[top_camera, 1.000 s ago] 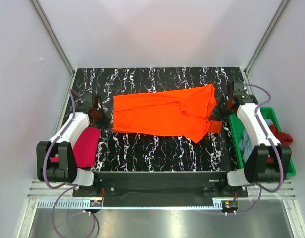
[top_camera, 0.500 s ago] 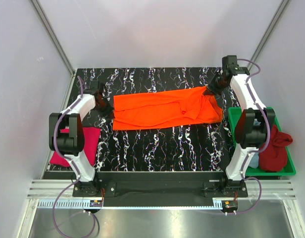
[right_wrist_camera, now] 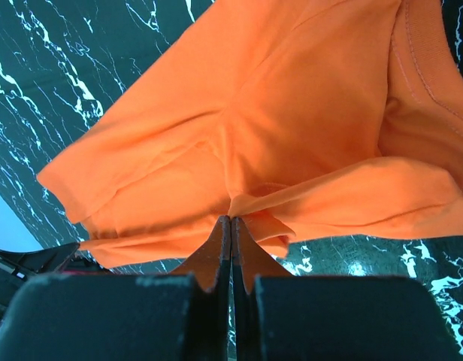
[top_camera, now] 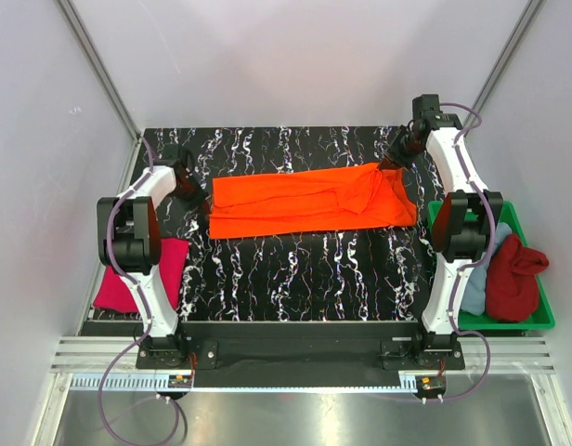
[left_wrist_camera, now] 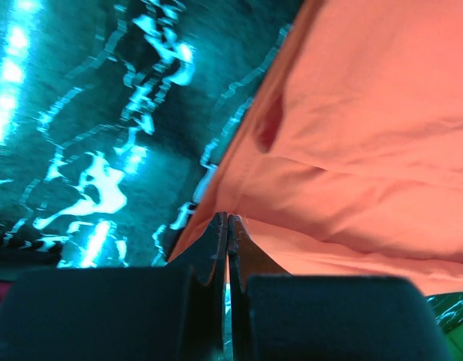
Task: Fold and stack the t-shirts
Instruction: Fold the tshirt
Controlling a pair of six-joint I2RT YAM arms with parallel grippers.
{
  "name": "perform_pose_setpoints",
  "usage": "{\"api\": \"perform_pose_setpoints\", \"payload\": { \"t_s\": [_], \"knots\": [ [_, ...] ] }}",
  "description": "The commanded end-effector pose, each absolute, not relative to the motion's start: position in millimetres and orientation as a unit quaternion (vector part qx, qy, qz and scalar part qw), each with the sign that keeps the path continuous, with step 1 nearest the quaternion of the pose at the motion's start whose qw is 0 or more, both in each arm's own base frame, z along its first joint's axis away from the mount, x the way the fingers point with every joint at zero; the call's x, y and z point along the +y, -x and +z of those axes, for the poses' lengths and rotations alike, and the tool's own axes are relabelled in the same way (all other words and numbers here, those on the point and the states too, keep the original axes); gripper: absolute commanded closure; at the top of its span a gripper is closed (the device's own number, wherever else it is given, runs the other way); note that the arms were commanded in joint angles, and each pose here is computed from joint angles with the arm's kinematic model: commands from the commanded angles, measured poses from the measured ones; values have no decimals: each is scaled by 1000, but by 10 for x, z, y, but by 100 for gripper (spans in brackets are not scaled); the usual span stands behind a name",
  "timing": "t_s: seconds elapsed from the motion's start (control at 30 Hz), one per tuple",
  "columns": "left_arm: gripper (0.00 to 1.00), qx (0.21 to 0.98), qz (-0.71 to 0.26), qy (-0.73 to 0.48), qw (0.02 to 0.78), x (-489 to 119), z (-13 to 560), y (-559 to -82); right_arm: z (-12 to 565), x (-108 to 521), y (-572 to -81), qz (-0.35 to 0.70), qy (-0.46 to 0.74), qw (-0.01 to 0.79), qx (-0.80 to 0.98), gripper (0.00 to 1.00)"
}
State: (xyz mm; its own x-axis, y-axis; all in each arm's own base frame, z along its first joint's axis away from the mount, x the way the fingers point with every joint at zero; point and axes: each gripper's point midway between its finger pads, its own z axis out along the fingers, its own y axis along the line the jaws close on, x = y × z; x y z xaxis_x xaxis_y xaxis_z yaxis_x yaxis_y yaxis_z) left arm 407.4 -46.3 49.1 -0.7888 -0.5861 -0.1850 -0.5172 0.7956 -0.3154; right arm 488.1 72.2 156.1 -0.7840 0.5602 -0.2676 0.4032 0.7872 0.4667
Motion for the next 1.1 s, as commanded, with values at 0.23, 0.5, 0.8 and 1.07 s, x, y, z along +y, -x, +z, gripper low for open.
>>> {"api": "perform_pose_setpoints", "payload": {
  "t_s": [0.23, 0.5, 0.8, 1.07],
  "knots": [
    [100, 931, -142, 303, 143, -380, 544, -4175, 1789, 530, -4891, 204, -282, 218, 912, 100],
    [100, 928, -148, 300, 161, -381, 681, -4237, 1806, 458, -4853, 193, -290, 220, 911, 100],
    [100, 926, -160, 302, 162, -411, 680, -4383, 1738, 413, -4961, 196, -294, 210, 912, 100],
    [100, 923, -151, 311, 166, -324, 710, -4298, 1785, 440, -4843, 212, -297, 197, 910, 100]
  ]
}}
